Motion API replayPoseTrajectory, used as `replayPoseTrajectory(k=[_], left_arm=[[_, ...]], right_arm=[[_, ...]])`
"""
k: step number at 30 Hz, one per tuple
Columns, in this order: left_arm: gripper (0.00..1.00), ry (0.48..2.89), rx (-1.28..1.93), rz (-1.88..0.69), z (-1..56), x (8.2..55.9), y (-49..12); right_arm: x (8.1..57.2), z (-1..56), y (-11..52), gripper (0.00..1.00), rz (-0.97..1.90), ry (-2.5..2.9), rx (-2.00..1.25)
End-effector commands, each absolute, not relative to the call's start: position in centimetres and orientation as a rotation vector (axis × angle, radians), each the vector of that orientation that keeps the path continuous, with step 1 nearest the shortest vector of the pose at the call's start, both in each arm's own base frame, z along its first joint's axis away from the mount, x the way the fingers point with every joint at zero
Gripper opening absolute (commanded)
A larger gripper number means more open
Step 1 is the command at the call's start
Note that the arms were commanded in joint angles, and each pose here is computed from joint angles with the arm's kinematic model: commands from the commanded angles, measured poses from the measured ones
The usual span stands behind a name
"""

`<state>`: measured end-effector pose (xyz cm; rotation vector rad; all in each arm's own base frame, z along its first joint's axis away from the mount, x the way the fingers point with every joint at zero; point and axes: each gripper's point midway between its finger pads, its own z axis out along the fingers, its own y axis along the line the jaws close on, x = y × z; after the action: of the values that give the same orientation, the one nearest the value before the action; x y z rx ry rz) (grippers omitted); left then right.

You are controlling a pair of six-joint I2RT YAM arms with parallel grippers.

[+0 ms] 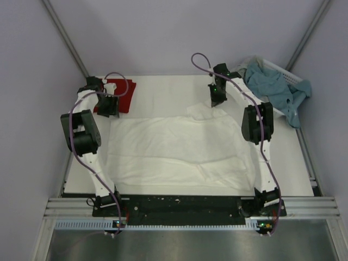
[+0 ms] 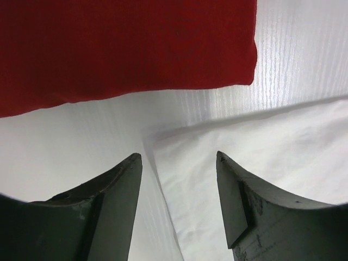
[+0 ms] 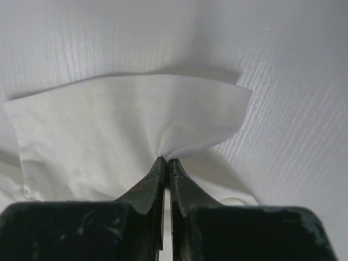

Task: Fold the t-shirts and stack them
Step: Grap the side of the flattened tshirt furthest away from the robot with both arms

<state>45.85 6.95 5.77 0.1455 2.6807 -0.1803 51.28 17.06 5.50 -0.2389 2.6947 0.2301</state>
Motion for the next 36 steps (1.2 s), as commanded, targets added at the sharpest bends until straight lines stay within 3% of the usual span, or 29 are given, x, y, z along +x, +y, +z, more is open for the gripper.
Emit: replayPoseTrajectory(k=[1, 16, 18, 20, 25, 36], left_arm=[[0.61, 2.68, 0.186, -0.172, 5.6, 46.0, 7.4], [0.46, 2.807, 0.207, -0.287, 3.5, 44.4, 6.6], [0.32, 2.799, 0.226, -0.307, 3.6, 44.1, 6.3], [0.0, 2.775, 0.232, -0.332, 4.4, 44.2, 5.9], [0.0, 2.638, 0.351, -0.459, 8.2, 43.9, 3.6], [0.0, 2.518, 0.534, -0.279, 11.8, 39.7, 4.4]], right_arm=[[51.2, 10.1, 18.2, 0.0, 0.265, 2.602, -0.259], [50.2, 11.9, 17.6, 0.0, 0.254, 2.58, -0.258], [50.1, 12.2, 17.6, 0.0, 0.257, 2.574, -0.258], [49.8, 12.7, 17.6, 0.0, 0.259, 2.568, -0.256], [47.7, 14.2, 16.5, 0.0, 0.233, 2.568, -0.25], [37.7, 13.4, 13.3, 0.0, 0.21, 2.667, -0.208]])
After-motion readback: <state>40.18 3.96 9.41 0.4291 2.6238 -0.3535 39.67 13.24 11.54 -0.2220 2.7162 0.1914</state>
